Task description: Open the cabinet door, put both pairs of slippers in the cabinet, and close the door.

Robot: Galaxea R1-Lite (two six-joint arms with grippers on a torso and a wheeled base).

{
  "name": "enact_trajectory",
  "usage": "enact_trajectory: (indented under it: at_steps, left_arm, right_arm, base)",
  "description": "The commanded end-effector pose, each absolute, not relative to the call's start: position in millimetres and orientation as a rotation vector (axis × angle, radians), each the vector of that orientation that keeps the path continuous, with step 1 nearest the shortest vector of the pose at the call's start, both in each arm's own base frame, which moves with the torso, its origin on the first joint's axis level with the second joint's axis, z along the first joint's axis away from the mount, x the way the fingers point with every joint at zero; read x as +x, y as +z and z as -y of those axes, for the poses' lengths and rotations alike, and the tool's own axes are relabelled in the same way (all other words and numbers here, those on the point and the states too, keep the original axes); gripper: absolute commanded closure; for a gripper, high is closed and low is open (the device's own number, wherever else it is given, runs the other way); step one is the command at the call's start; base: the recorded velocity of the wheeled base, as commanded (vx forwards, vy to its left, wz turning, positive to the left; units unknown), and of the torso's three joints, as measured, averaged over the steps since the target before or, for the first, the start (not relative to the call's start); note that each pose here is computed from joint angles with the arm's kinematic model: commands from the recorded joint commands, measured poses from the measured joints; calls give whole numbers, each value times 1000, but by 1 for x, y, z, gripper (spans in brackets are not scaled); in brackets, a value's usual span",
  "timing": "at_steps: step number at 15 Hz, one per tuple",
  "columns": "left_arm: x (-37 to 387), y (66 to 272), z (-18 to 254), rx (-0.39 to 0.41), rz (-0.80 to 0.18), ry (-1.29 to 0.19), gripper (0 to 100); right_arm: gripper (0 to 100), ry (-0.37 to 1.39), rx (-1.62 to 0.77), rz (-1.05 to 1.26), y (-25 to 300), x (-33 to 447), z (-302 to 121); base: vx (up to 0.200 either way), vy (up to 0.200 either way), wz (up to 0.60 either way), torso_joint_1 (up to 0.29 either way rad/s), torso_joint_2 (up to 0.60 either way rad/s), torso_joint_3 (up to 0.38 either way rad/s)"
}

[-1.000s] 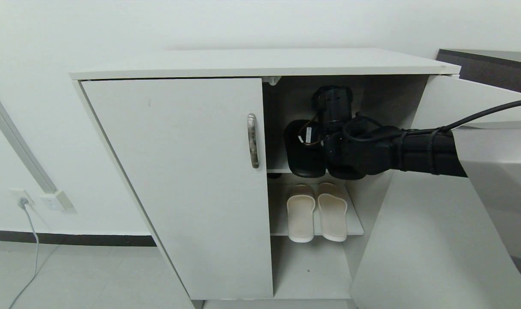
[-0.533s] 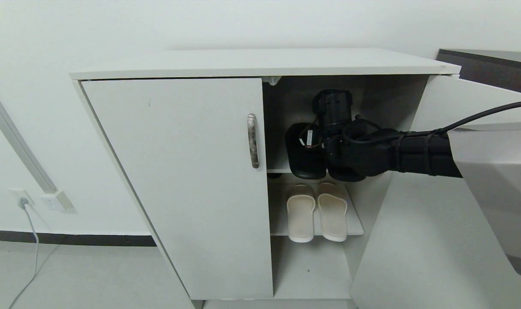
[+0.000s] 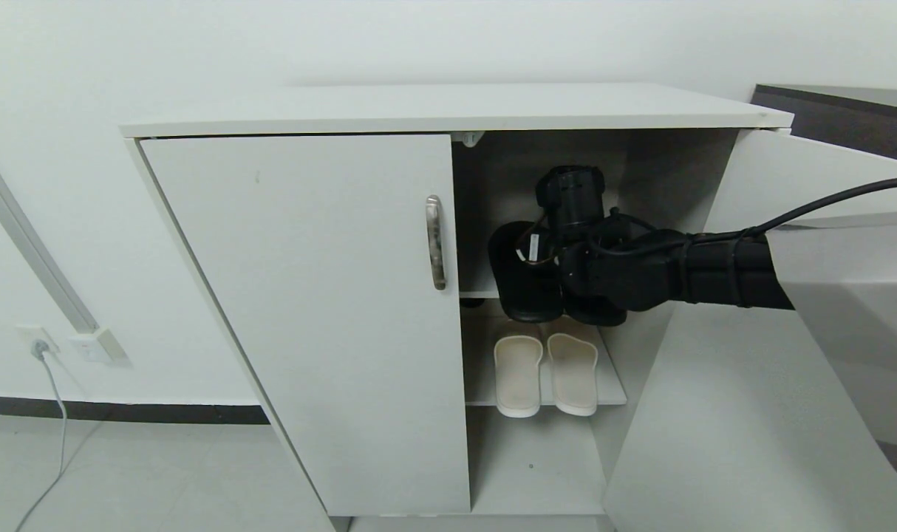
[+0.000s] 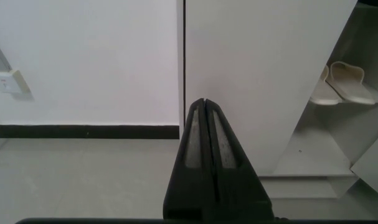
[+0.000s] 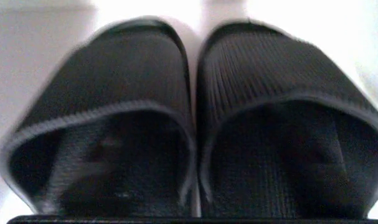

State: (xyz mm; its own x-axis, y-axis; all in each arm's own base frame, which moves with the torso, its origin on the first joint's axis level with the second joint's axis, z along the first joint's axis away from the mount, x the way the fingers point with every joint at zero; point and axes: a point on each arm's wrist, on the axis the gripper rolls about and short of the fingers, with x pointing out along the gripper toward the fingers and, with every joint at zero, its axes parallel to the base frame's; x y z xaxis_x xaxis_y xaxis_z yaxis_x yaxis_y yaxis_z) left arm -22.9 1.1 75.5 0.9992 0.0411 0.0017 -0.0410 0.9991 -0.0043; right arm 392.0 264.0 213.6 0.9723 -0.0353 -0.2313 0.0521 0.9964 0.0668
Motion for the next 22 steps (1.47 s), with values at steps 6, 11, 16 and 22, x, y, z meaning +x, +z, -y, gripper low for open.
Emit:
enact_trajectory:
  at_steps: [6,11,16,22]
  left_arm:
    - [-23,76,-1,-5,2,41,100]
    - [-23,76,-1,-5,2,41,100]
    - [-23,76,-1,-5,2,41,100]
    - [-23,75,-1,-3,0,41,100]
  right_arm:
    - [0,-21,85,-243,239,346,-248]
    - [0,50,66,-255,242,291,-241]
    - [0,136,66,-249,224,241,-234]
    - [100,205,67,-232,211,225,-235]
  base:
    - [0,0,0,0,0,0]
    - [0,0,0,0,0,0]
    - [0,0,0,0,0,0]
    - [0,0,0,0,0,0]
